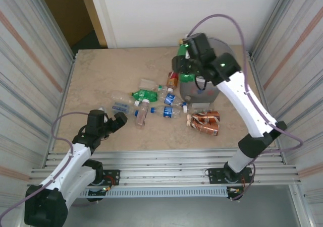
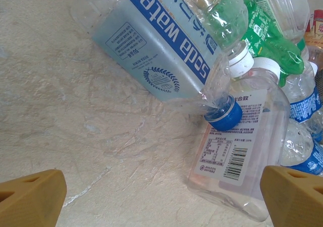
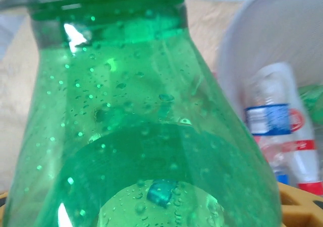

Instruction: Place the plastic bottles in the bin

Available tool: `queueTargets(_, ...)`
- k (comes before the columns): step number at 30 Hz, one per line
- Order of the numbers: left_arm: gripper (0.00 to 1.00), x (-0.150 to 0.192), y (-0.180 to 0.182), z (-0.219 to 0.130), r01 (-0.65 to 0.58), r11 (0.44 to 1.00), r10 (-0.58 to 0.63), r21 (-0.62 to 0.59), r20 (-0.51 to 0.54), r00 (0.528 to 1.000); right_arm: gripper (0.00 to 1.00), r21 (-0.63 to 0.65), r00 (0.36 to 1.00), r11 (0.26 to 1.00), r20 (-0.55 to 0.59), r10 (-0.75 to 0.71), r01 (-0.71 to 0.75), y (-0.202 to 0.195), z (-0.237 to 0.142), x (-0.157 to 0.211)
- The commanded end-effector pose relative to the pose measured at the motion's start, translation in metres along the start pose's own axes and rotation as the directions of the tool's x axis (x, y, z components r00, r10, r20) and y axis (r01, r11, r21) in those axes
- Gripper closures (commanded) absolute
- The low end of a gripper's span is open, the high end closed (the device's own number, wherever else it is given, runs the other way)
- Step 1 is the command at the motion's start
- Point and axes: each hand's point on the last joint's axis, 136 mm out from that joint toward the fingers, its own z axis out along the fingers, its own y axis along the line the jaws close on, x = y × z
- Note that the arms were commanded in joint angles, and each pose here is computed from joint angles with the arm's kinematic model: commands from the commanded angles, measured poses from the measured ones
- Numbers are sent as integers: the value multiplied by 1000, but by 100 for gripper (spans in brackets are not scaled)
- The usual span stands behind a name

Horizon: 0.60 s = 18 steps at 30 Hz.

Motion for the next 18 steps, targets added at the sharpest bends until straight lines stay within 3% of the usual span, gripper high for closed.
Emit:
queueTargets(1,1,-3,4,-1,-4,1000,4,-8,23,1000,65,-10,999,1000,41,23,-23,-24,-9,-19)
queueTargets(10,1,-3,4,0,2,1000,-1,-3,24,1000,65,140,996,986,15,91,-92,-108,6,-36)
queueTargets(18,1,-3,5,1,4,1000,-4,-5,21,1000,65,203,993,976,-75,92,-75,-135,51,-31)
